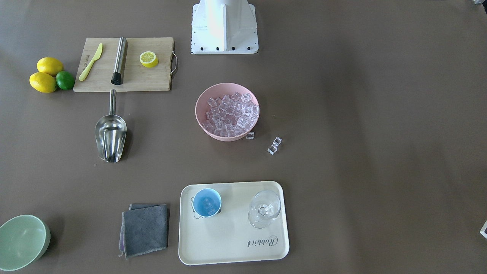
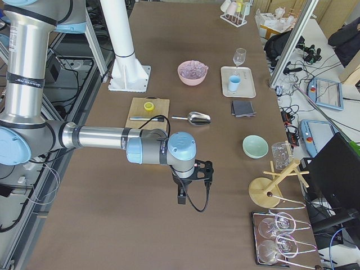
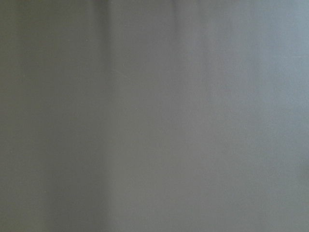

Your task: Put ice in cup with scoop

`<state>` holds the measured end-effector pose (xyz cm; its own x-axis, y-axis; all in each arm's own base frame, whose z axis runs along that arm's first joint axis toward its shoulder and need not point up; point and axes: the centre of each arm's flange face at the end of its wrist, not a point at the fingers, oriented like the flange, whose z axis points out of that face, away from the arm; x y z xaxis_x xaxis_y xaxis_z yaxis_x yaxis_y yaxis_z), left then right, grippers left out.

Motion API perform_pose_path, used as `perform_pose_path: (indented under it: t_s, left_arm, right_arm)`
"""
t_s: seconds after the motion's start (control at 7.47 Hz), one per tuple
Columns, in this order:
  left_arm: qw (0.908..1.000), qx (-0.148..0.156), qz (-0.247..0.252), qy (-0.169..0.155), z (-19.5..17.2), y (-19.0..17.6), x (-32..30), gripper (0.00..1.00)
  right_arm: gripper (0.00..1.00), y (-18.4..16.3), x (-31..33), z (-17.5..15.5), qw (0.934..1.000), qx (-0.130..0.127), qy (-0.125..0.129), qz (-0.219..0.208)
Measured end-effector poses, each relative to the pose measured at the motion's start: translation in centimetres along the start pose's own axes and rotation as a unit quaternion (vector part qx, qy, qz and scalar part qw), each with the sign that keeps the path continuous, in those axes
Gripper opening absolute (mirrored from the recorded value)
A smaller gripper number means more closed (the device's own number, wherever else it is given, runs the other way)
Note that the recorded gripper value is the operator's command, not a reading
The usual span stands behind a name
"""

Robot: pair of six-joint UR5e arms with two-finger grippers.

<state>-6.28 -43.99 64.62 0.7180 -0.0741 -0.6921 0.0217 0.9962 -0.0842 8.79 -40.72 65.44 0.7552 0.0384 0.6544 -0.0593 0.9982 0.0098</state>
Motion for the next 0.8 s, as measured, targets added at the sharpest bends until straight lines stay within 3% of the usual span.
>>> perform_pose_path:
  t_s: [0.8]
  left_arm:
    - [1.0,0.0,0.0,0.0,-0.04,0.0,0.06,0.99]
  right_arm:
    - [1.0,-0.01,0.01,0.0,1.0,0.0,0.0,0.0]
